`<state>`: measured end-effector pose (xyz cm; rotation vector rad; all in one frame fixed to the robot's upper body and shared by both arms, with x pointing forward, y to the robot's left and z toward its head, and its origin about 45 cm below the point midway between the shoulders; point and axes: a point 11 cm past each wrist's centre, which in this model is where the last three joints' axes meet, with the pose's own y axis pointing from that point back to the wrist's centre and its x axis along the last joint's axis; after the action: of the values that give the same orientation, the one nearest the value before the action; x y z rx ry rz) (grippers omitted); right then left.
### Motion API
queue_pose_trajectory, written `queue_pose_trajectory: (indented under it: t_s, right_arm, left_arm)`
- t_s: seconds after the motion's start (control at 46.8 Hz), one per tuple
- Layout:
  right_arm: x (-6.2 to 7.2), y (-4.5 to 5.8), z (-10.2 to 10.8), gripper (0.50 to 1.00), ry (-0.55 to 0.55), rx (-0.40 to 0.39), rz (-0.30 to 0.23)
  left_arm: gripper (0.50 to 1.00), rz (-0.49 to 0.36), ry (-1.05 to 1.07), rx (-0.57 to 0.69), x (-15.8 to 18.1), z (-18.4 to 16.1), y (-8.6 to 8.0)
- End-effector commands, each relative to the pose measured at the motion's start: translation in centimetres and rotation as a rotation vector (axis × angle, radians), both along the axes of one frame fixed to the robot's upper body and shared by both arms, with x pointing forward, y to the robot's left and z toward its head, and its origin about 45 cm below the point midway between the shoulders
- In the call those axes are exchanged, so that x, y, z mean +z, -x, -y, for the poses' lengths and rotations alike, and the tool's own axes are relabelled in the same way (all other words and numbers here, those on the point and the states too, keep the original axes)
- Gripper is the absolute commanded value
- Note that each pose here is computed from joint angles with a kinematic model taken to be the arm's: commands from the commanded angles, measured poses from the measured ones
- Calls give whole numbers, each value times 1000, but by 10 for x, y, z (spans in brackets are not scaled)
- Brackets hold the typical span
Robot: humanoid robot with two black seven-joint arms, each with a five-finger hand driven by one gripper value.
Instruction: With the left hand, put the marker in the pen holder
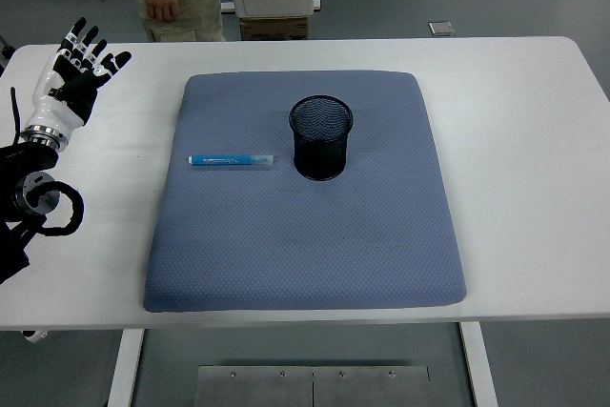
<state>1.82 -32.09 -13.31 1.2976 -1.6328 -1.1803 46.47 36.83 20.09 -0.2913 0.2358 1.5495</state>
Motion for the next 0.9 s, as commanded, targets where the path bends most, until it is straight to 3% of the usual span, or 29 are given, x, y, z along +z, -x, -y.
queue_pose_trajectory:
  t_s: [0.0,0.876]
  right_arm:
    - [0,0,0,1000,0,0,0]
    - [0,0,0,1000,0,0,0]
  left_arm:
    - [1000,-1,0,0,-1,0,0]
    - [1000,10,50,-16,1,16,-4]
